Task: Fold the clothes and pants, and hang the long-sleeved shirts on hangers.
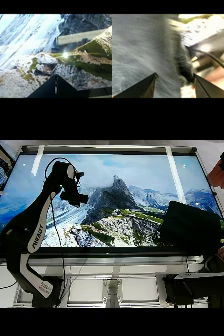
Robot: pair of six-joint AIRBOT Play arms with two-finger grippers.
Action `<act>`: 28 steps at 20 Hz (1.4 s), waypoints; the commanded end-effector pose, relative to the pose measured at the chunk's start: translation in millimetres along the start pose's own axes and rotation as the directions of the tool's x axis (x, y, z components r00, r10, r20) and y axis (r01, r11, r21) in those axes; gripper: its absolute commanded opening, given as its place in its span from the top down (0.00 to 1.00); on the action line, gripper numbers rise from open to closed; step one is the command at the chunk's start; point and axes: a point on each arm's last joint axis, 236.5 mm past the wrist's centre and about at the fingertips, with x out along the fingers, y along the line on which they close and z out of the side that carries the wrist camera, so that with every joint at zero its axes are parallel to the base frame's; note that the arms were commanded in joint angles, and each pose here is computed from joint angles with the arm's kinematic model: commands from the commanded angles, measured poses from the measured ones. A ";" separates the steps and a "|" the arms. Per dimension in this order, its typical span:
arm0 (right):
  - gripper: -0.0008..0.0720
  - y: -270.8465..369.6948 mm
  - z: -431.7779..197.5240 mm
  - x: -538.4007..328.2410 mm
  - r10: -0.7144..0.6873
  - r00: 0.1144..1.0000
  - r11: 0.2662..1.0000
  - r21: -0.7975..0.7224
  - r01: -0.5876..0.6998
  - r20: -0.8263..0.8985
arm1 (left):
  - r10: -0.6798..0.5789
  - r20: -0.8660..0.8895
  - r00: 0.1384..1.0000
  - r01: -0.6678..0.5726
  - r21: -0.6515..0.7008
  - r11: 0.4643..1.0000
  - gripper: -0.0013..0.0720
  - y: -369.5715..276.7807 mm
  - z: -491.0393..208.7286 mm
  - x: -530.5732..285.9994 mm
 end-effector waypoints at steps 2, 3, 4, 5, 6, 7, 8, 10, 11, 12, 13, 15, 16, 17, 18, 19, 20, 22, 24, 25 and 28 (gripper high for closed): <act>0.26 31.7 14.1 -61.4 0.218 0.943 0.969 0.055 -0.239 0.251 | 0.002 -0.010 1.000 -0.002 0.001 1.000 0.94 0.0 -0.5 3.5; 0.26 56.3 15.7 -80.6 0.251 0.922 0.964 0.004 -0.264 0.295 | 0.003 -0.014 1.000 -0.003 0.001 1.000 0.94 0.0 -0.6 5.0; 0.30 84.2 15.0 -97.3 0.276 0.905 0.961 -0.060 -0.272 0.325 | 0.003 -0.017 1.000 -0.003 0.001 1.000 0.94 0.0 -0.6 6.5; 0.44 119.9 10.4 -112.6 0.300 0.891 0.953 -0.147 -0.265 0.342 | 0.003 -0.022 1.000 -0.003 0.001 1.000 0.94 0.0 -0.6 8.5; 0.59 156.7 1.4 -122.8 0.316 0.885 0.939 -0.244 -0.242 0.342 | 0.004 -0.027 1.000 -0.004 0.001 1.000 0.94 0.1 -0.9 10.3; 0.80 199.0 -13.9 -129.6 0.333 0.884 0.905 -0.372 -0.204 0.327 | 0.005 -0.040 0.999 -0.005 0.002 1.000 0.94 0.1 -3.1 12.1; 0.95 237.9 -34.9 -131.3 0.351 0.890 0.849 -0.500 -0.171 0.291 | 0.006 -0.053 0.999 -0.006 0.002 1.000 0.94 0.2 -5.3 13.5; 0.95 300.0 -80.1 -123.7 0.332 0.917 0.729 -0.678 -0.099 0.223 | 0.010 -0.065 0.998 -0.010 0.000 1.000 0.94 1.5 -8.0 13.6; 0.95 322.0 -102.1 -114.1 0.295 0.936 0.677 -0.734 -0.063 0.192 | 0.010 -0.068 0.998 -0.010 -0.005 1.000 0.94 2.0 -10.2 10.8; 0.95 338.0 -120.2 -101.9 0.252 0.954 0.644 -0.764 -0.038 0.164 | 0.008 -0.046 0.999 -0.008 -0.008 1.000 0.94 1.9 -8.7 4.0; 0.95 352.9 -139.4 -85.3 0.206 0.969 0.609 -0.793 -0.017 0.137 | 0.005 -0.001 1.000 -0.005 -0.017 1.000 0.94 1.9 -3.8 -6.4; 0.95 371.3 -174.2 -43.1 0.121 0.988 0.559 -0.829 0.014 0.098 | -0.002 0.111 0.994 0.011 -0.078 0.997 0.94 3.4 4.4 -38.1; 0.95 377.2 -186.8 -20.9 0.091 0.991 0.540 -0.841 0.037 0.102 | -0.006 0.155 0.988 0.020 -0.089 0.996 0.94 3.3 4.1 -55.1; 0.95 382.1 -196.7 2.1 0.072 0.990 0.528 -0.847 0.063 0.118 | -0.008 0.184 0.983 0.025 -0.090 0.996 0.94 3.7 1.8 -68.8; 0.95 384.3 -204.9 21.5 0.060 0.989 0.532 -0.843 0.080 0.132 | -0.010 0.202 0.979 0.029 -0.095 0.995 0.94 3.5 -2.6 -79.7; 0.95 381.2 -215.4 42.1 0.035 0.992 0.539 -0.838 0.086 0.124 | -0.010 0.213 0.977 0.033 -0.102 0.994 0.94 3.2 -9.8 -87.0; 0.95 371.7 -225.9 61.0 -0.010 0.995 0.555 -0.827 0.089 0.100 | -0.010 0.207 0.978 0.032 -0.103 0.994 0.94 3.4 -20.9 -87.1; 0.95 348.7 -243.6 91.7 -0.103 0.994 0.568 -0.818 0.094 0.042 | 0.010 0.191 0.982 0.013 -0.122 0.992 0.94 9.2 -47.5 -70.6; 0.95 338.1 -251.7 103.8 -0.143 0.990 0.571 -0.815 0.098 0.019 | 0.022 0.169 0.985 0.004 -0.149 0.989 0.94 14.0 -78.2 -39.8; 0.95 338.8 -251.8 103.5 -0.142 0.990 0.571 -0.815 0.098 0.019 | 0.027 0.153 0.988 -0.004 -0.147 0.989 0.94 15.8 -92.9 -26.2; 0.95 343.4 -263.5 96.4 -0.138 0.990 0.592 -0.804 0.058 -0.031 | 0.032 0.084 0.996 -0.019 -0.144 0.989 0.94 18.0 -126.8 -0.7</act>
